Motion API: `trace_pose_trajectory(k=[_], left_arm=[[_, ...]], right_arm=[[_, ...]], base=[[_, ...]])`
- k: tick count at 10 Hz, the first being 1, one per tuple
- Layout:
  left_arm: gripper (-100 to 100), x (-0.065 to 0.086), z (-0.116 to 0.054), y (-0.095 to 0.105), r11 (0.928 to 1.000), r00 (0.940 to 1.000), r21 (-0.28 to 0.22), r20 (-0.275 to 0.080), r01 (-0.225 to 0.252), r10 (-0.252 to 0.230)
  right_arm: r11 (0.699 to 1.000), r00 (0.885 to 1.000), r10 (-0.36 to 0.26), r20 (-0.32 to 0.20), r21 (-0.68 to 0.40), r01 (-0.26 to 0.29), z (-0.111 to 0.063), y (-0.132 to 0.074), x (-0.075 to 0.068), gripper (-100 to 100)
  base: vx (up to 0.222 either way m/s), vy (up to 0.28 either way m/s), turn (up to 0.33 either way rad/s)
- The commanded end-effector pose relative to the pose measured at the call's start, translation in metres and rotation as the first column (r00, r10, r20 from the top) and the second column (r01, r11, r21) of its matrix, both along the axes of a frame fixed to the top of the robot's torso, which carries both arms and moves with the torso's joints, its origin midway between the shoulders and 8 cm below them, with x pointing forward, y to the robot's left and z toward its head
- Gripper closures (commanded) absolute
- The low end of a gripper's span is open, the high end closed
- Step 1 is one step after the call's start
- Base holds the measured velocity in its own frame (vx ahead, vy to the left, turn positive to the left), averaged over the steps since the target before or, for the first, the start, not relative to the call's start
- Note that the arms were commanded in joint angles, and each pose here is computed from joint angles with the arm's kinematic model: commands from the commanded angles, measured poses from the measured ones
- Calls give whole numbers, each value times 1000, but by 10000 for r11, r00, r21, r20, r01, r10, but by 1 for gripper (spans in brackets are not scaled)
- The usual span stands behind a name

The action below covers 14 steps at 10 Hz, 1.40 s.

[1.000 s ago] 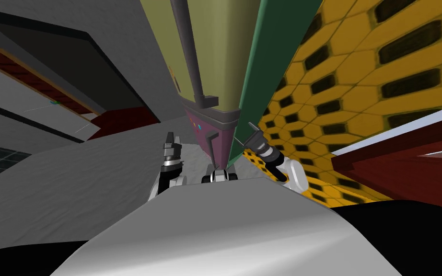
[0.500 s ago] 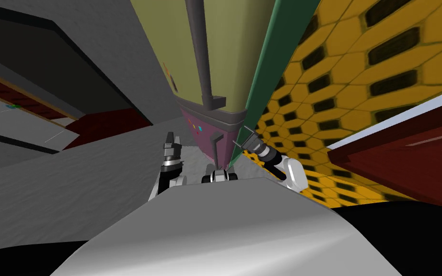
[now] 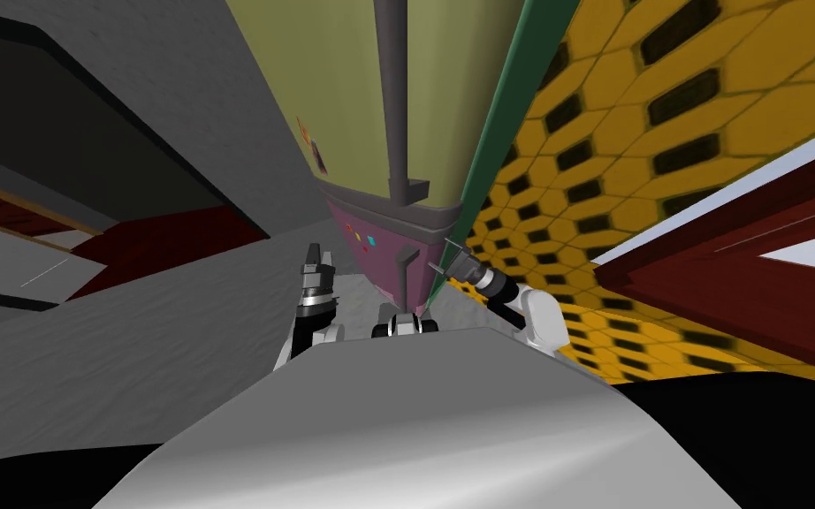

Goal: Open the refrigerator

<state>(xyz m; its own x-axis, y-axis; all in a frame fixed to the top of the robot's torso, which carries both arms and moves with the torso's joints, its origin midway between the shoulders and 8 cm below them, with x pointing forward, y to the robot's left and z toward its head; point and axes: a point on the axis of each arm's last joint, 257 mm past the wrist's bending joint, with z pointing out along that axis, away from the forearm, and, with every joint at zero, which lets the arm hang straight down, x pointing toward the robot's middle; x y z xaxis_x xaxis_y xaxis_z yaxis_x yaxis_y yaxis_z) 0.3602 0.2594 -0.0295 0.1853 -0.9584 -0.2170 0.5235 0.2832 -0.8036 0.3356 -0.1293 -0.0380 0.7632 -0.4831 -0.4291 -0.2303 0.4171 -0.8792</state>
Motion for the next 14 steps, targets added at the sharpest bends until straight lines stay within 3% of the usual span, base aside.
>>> trace_pose_trajectory(k=[1, 9, 14], left_arm=[[0, 0, 0, 0, 10000, 10000, -1, 0, 0, 0], [0, 0, 0, 0, 10000, 10000, 1, 1, 0, 0], [0, 0, 0, 0, 10000, 10000, 2, 1, 0, 0]], right_arm=[[9957, 9999, -133, 107, -912, 142, -16, -1, 4, -100], [9426, 9982, -332, 506, -3303, 481, -53, -10, 14, -100], [9286, 9978, -338, 566, -3675, 523, -58, -13, 15, -100]], base=[[7, 110, -105], [-5, 77, -114], [-18, 30, -35]])
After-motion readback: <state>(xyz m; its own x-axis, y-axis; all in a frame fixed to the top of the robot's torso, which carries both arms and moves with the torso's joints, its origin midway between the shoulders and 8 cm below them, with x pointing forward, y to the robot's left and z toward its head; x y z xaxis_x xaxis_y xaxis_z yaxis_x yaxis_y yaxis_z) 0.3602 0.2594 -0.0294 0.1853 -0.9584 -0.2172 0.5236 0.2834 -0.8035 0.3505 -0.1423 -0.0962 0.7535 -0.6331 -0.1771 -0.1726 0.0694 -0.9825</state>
